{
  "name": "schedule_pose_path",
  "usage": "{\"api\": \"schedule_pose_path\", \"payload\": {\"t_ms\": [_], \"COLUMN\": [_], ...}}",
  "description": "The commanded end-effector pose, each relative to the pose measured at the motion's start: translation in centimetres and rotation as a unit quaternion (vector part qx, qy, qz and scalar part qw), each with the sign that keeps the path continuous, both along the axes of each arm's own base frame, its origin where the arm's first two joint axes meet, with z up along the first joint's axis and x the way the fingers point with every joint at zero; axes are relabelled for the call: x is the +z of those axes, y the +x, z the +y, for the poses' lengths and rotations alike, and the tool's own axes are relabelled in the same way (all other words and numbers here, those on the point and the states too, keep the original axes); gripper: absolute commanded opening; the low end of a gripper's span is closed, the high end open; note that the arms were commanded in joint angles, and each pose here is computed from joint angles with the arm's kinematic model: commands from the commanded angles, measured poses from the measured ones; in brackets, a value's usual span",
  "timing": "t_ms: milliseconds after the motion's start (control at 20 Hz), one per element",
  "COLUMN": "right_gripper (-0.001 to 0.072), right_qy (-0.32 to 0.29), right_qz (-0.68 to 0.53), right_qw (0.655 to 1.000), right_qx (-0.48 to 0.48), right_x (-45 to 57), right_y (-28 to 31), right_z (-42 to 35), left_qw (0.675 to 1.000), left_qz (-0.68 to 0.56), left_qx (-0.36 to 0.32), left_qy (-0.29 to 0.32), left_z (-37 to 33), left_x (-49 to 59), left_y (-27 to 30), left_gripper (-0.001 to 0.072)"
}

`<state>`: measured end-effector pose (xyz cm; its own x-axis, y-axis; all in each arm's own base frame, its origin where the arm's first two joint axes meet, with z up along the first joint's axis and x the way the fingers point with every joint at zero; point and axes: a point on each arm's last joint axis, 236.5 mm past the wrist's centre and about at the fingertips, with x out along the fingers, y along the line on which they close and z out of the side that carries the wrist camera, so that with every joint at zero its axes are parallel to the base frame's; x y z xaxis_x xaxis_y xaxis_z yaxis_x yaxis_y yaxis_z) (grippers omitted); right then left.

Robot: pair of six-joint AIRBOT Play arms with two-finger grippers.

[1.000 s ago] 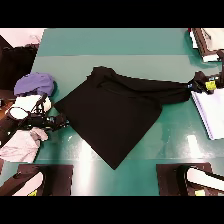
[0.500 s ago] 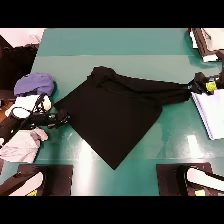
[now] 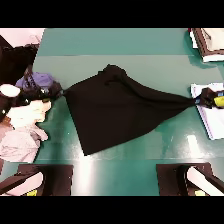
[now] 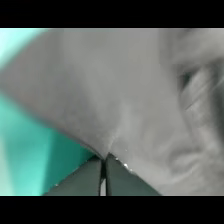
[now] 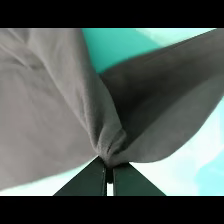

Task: Fold the shirts.

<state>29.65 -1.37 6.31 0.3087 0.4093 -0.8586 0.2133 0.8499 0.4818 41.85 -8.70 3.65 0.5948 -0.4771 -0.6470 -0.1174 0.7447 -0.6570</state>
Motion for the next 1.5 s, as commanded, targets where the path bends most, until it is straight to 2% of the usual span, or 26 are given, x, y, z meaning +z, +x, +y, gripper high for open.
{"api": "schedule_pose_path", "payload": {"t_ms": [0,100,150,200,400,450,500,550,600,700,750,1050,1250,1450], "right_gripper": [0.0022,0.0022,0.0022,0.0022,0.0026,0.0085,0.0297,0.0432,0.0450,0.0450,0.0449,0.0448,0.0448,0.0448], "right_qy": [0.003,0.007,0.007,0.008,0.004,0.000,-0.004,-0.008,-0.011,-0.017,-0.018,-0.008,-0.003,-0.003], "right_qz": [0.026,0.032,0.031,0.031,0.012,0.005,-0.002,-0.009,-0.017,-0.030,-0.033,-0.020,-0.009,-0.010], "right_qw": [1.000,0.999,0.999,0.999,1.000,1.000,1.000,1.000,0.999,0.999,0.999,0.999,1.000,1.000], "right_qx": [0.000,-0.004,-0.006,-0.008,-0.016,-0.019,-0.022,-0.025,-0.027,-0.029,-0.029,-0.024,-0.024,-0.024], "right_x": [-1.9,-2.8,-3.1,-3.3,-2.8,-2.7,-2.5,-2.2,-1.7,-0.5,0.0,0.4,-0.3,-0.3], "right_y": [-4.1,-5.6,-6.1,-6.5,-6.3,-6.0,-5.6,-4.9,-4.1,-2.6,-1.9,0.6,0.8,0.8], "right_z": [1.7,2.7,3.0,3.2,3.3,3.1,2.8,2.5,2.0,1.3,1.0,0.0,-0.1,-0.1], "left_qw": [0.999,0.997,0.995,0.995,0.992,0.990,0.988,0.984,0.977,0.963,0.963,0.963,0.964,0.948], "left_qz": [-0.030,-0.020,-0.017,-0.012,-0.007,0.006,0.023,0.045,0.075,0.127,0.136,0.186,0.203,0.226], "left_qx": [-0.042,-0.078,-0.094,-0.103,-0.123,-0.128,-0.133,-0.137,-0.145,-0.157,-0.158,-0.182,-0.173,-0.223], "left_qy": [-0.001,-0.004,-0.003,-0.006,0.032,0.053,0.076,0.103,0.138,0.176,0.172,0.067,0.014,0.021], "left_z": [-1.0,-2.6,-3.1,-3.4,-0.3,1.3,2.9,4.5,6.4,8.3,8.1,2.4,-0.2,-3.5], "left_x": [3.6,3.2,2.9,2.9,4.4,4.3,4.0,3.3,2.4,0.7,0.0,-5.6,-8.1,-11.2], "left_y": [4.0,5.5,5.9,6.3,5.9,5.1,4.0,2.8,1.3,-1.9,-3.1,-13.1,-17.7,-21.3], "left_gripper": [0.0023,0.0025,0.0223,0.0451,0.0459,0.0459,0.0459,0.0459,0.0459,0.0459,0.0460,0.0459,0.0459,0.0459]}}
